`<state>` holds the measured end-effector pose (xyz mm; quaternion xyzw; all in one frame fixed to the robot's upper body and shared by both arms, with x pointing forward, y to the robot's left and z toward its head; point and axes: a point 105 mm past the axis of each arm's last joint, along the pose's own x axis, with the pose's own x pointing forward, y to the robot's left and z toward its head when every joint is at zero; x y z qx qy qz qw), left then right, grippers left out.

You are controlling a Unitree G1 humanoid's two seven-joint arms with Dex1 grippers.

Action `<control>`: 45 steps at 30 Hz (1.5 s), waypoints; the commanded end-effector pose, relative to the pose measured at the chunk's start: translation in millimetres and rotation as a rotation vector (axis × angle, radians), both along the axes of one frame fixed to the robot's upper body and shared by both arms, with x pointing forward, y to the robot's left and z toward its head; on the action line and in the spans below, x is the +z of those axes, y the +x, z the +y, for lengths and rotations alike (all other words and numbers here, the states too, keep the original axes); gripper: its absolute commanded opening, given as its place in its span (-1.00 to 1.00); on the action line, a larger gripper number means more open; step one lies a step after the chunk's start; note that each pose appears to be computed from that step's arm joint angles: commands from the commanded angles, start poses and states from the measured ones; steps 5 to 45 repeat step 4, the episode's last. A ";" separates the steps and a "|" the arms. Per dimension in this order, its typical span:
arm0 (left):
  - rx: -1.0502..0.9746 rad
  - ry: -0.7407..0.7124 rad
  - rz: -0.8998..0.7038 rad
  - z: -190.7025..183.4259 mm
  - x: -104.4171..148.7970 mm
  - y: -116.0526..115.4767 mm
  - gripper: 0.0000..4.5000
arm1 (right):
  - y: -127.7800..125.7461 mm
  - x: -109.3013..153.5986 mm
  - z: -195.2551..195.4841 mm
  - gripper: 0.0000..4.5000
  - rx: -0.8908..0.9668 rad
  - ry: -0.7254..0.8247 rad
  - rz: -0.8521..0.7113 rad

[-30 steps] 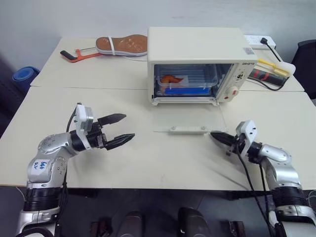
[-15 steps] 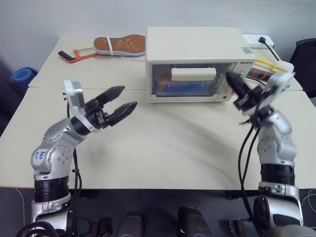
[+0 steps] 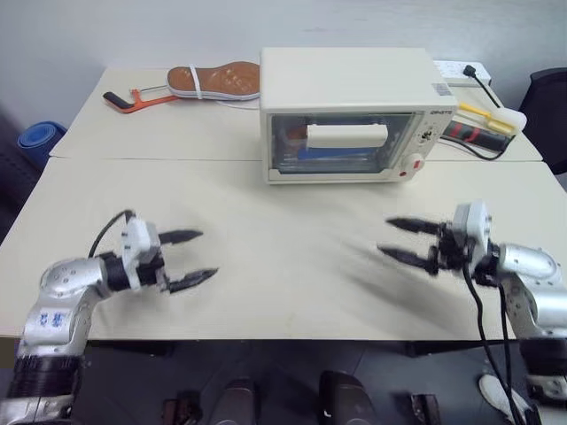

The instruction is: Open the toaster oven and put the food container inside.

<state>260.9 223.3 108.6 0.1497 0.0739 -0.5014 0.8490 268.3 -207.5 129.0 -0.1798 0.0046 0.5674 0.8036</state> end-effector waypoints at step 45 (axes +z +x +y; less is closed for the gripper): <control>-0.022 0.047 -0.105 0.3 11.9 -5.4 1.00 | -3.4 -8.5 -12.3 0.97 -0.022 -0.013 -0.060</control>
